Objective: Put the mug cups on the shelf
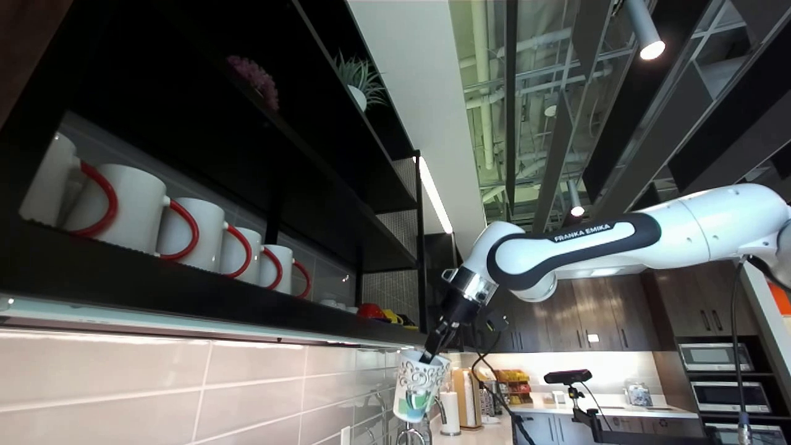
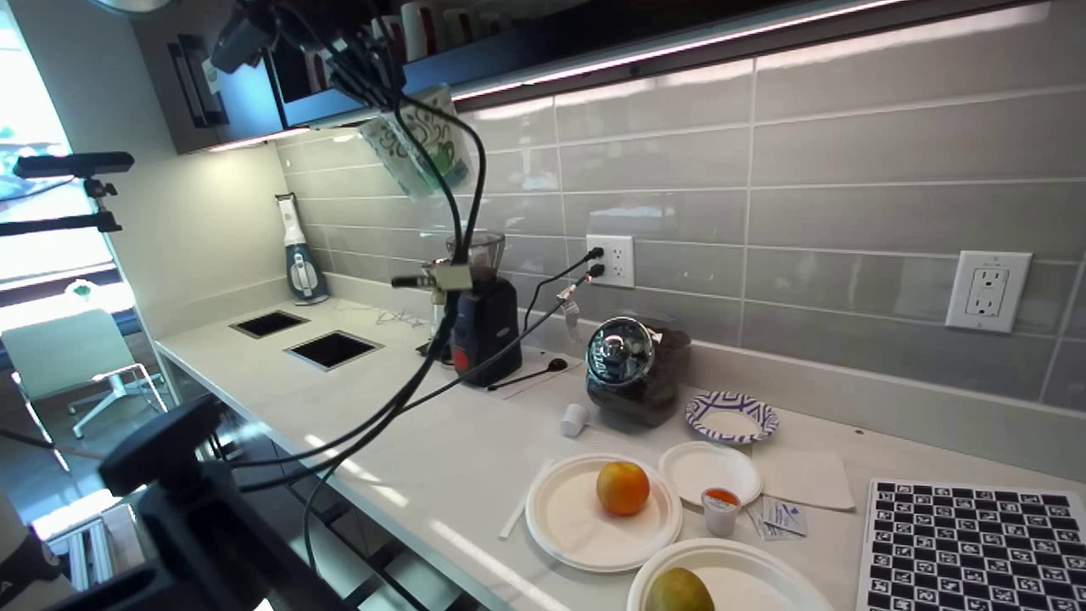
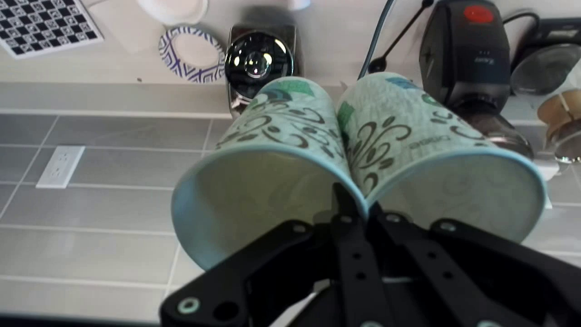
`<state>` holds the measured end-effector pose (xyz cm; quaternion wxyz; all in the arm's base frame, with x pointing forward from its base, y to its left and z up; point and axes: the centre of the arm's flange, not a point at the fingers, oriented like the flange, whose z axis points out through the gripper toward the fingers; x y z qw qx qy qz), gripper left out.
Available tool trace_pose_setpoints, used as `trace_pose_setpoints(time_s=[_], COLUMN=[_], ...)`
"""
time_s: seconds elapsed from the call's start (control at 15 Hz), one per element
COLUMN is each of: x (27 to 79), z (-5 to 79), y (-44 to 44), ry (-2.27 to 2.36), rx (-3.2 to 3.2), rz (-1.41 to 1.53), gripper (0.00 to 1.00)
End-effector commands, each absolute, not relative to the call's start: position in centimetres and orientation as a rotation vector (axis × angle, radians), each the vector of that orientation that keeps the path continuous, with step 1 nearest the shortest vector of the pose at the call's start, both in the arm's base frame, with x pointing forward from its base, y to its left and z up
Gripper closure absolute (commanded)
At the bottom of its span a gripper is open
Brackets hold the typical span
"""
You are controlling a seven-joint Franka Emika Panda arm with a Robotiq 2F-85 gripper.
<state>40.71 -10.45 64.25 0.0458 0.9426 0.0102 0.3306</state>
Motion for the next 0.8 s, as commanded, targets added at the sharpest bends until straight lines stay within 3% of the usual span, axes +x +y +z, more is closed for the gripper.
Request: trace_pose_setpoints(time_s=[0.0,0.53,0.6,0.73], x=[38.9,41.0,38.5,39.1], z=[71.8,81.7,79.1,79.3], y=[-11.2,-11.7,-10.8,-10.9], ry=[0.098,0.175,0.143,0.141], rx=[2.872,2.801,2.796,2.794], rz=[1.12,1.27,1.254,1.251], gripper=[0.99,0.99,0.99,0.95])
